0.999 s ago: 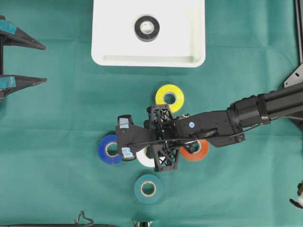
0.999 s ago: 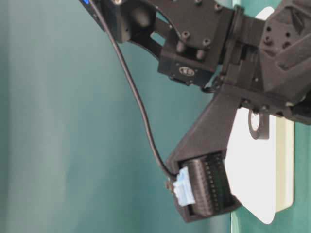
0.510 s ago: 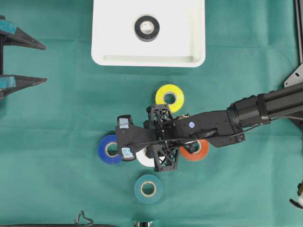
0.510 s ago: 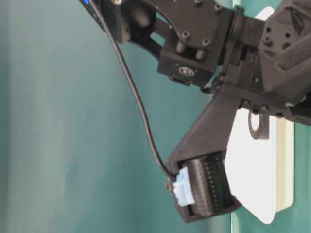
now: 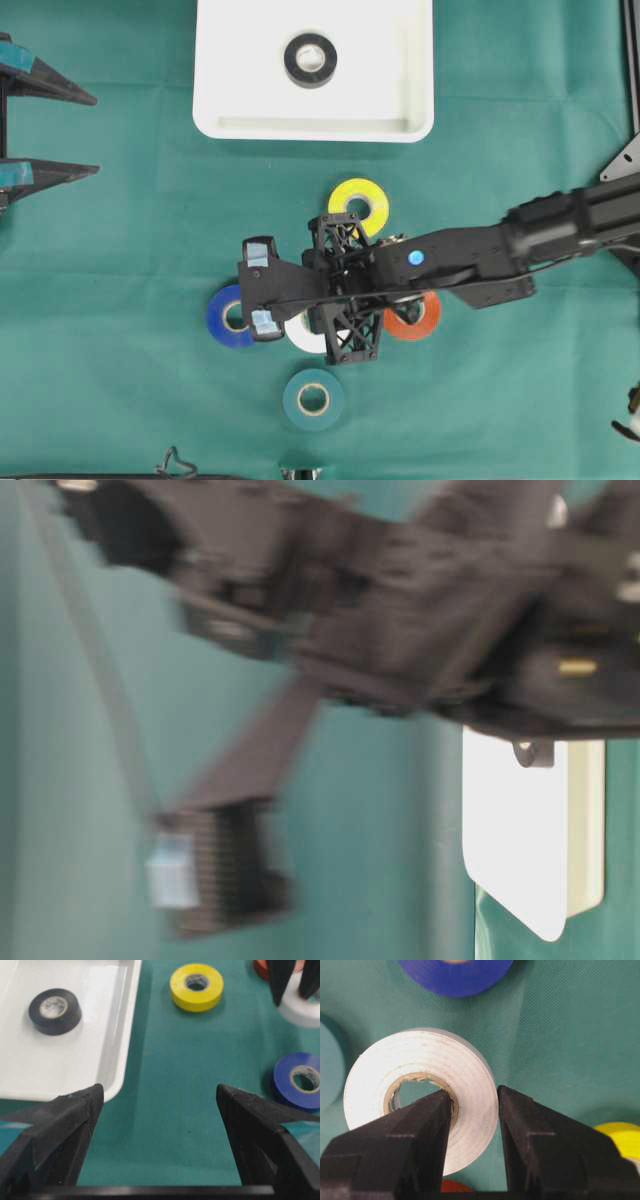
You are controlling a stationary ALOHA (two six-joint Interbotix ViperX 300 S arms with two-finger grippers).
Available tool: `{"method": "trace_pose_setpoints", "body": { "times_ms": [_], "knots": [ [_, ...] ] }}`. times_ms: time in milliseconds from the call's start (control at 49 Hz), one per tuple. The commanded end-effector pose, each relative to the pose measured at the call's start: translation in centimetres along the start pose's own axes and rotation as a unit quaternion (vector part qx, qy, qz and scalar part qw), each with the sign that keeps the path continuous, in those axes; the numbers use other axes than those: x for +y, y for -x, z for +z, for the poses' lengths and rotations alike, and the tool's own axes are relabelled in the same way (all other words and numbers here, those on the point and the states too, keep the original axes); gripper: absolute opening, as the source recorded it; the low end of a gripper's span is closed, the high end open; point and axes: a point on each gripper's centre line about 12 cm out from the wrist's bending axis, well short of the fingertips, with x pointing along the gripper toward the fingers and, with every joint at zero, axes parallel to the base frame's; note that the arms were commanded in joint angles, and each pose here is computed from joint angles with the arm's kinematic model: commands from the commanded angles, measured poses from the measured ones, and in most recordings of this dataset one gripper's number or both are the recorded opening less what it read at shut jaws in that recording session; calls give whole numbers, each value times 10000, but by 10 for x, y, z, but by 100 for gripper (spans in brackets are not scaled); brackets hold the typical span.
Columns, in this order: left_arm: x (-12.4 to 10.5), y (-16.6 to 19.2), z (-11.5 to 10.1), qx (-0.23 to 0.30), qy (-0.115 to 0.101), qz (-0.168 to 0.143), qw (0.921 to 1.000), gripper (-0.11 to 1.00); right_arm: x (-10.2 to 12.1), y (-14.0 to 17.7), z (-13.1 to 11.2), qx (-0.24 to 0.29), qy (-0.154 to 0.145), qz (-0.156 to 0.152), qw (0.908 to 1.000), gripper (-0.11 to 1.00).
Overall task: Pick up the tape from a random location and place it into the white case.
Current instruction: 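Lift the white tape roll with the right gripper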
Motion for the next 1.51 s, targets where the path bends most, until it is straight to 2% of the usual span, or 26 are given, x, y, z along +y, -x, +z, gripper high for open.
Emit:
{"method": "trace_pose_setpoints", "body": {
  "times_ms": [0,347,714,1489],
  "knots": [
    [1,0,5,-46,21,10,10000,96,3,41,17,-369,14,54,9993,29],
    [1,0,6,-69,21,11,10000,96,0,111,31,-222,91,-245,9994,29],
    [1,0,6,-69,21,11,10000,96,1,165,39,-167,23,-301,9994,29],
    [1,0,6,-61,29,11,10000,96,1,171,39,-184,19,-302,9994,29]
  ]
}}
